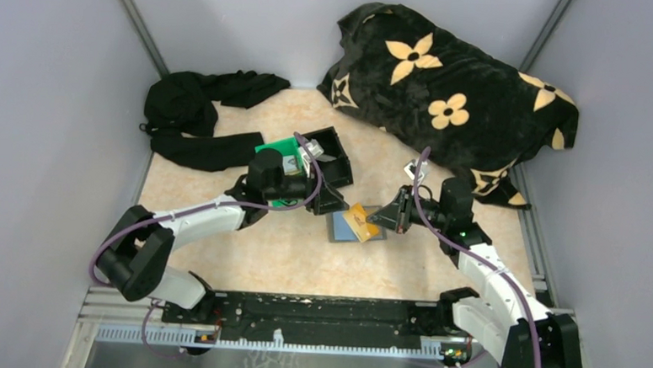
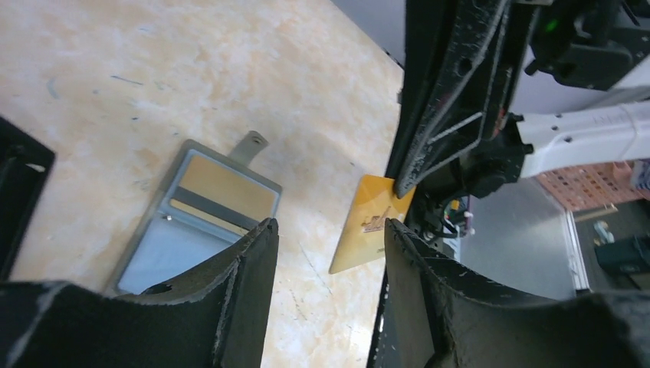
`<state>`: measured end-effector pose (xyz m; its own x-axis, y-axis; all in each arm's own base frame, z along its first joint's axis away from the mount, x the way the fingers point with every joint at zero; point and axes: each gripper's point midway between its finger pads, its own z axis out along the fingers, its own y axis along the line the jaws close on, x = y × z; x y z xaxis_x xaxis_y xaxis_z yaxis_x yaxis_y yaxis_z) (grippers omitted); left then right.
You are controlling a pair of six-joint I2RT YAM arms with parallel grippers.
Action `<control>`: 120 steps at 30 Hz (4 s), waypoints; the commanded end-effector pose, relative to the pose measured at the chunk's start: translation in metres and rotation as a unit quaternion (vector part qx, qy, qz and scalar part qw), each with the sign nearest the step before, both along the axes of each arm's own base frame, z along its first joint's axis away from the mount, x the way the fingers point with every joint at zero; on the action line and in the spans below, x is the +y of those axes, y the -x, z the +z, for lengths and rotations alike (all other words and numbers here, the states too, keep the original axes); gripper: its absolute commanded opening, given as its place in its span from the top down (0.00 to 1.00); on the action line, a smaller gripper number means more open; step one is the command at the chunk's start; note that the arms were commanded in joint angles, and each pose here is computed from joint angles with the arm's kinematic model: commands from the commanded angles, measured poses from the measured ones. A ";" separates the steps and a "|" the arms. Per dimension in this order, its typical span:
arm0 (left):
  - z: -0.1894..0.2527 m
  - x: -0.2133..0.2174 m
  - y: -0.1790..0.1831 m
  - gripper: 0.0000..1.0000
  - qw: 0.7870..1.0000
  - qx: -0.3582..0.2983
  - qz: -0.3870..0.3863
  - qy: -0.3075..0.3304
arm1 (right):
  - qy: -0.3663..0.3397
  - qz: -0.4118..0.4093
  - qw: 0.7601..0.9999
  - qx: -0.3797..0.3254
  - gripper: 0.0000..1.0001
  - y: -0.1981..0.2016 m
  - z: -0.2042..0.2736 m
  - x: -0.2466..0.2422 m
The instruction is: Take the credit cards out of the card holder
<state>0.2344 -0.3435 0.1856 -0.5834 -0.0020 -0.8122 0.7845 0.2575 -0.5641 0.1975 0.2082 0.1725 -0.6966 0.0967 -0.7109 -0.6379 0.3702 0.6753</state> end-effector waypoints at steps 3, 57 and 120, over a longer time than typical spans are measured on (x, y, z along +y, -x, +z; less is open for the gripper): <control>0.012 -0.013 0.032 0.42 0.995 -0.032 -0.089 0.010 | -0.020 0.029 0.998 -0.049 1.00 0.000 0.027 0.005; -0.006 0.070 -0.228 1.00 0.857 0.160 0.481 -0.094 | 0.092 -0.197 0.975 -0.033 0.63 -0.087 -0.022 -0.033; -0.010 -0.025 -0.069 0.91 0.969 0.034 0.245 -0.029 | 0.202 -0.214 0.956 0.014 1.00 -0.081 -0.076 -0.034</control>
